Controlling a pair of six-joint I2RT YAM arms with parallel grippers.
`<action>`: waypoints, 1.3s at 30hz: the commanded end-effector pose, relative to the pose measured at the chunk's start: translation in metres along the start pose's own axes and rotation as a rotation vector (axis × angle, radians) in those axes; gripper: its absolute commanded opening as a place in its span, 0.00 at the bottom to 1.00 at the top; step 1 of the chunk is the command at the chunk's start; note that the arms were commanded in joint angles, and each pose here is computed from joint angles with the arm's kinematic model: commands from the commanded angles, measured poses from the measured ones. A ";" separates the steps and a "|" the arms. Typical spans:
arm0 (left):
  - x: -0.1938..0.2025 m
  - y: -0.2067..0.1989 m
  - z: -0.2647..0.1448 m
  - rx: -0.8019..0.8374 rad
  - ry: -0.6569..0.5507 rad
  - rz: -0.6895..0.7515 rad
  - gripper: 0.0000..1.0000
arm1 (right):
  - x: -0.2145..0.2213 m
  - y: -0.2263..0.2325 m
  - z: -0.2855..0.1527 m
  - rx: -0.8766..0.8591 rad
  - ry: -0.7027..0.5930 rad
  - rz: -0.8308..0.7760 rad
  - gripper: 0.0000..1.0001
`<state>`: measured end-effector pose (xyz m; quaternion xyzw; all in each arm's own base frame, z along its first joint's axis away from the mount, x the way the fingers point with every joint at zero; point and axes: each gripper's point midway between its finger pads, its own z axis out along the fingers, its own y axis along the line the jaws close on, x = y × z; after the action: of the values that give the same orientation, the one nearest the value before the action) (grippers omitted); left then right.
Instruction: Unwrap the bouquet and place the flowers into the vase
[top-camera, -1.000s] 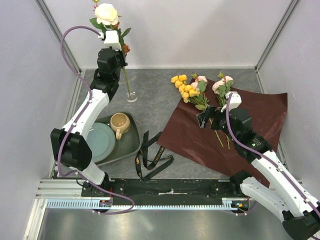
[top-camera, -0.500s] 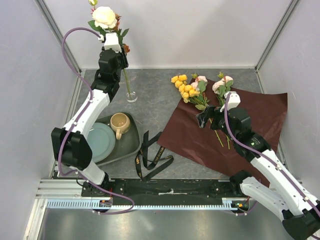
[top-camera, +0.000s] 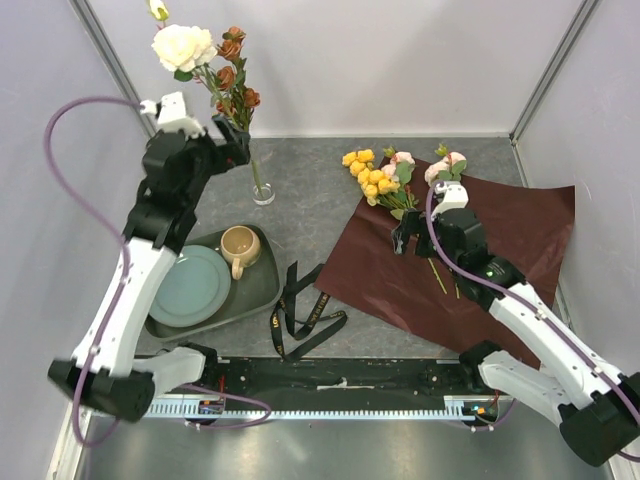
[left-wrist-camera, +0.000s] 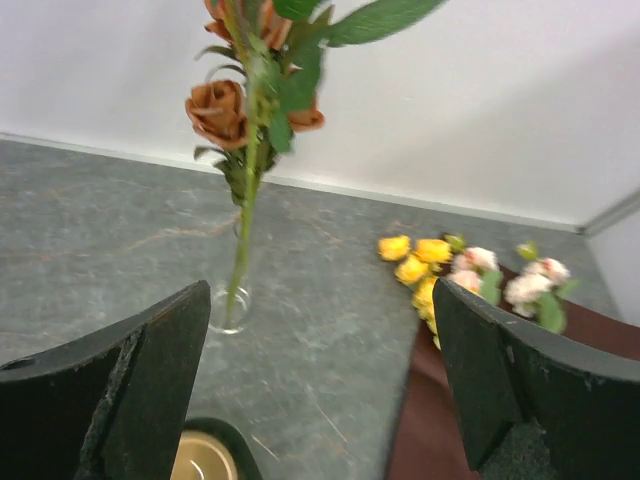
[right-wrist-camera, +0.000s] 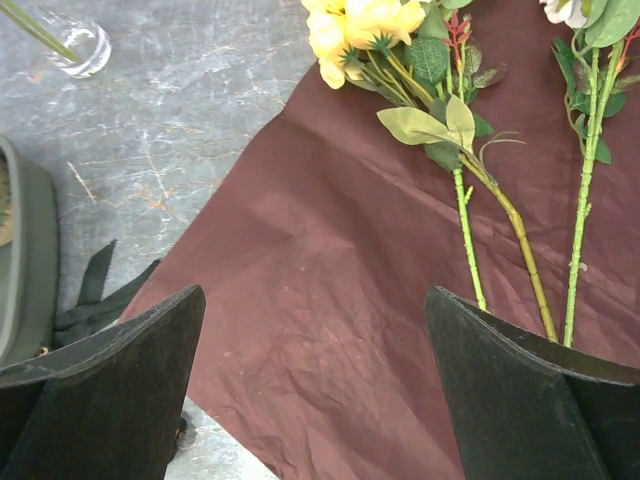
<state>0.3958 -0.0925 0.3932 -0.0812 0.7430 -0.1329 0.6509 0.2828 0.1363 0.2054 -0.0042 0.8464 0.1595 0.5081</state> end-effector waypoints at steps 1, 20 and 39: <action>0.024 -0.014 -0.053 0.125 0.082 -0.127 0.97 | -0.020 -0.004 0.007 0.058 -0.039 -0.016 0.98; 0.166 -0.076 -0.130 0.682 0.509 -0.233 0.70 | 0.031 -0.165 0.078 0.596 0.175 0.158 0.75; 0.175 -0.091 -0.134 0.723 0.543 -0.102 0.70 | 0.062 -0.222 0.099 0.730 0.232 0.107 0.50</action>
<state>0.2336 -0.2178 0.2496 0.1176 0.8055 -0.4392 0.3800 0.3608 -0.0303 0.0217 0.1964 0.9201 -0.1172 0.3178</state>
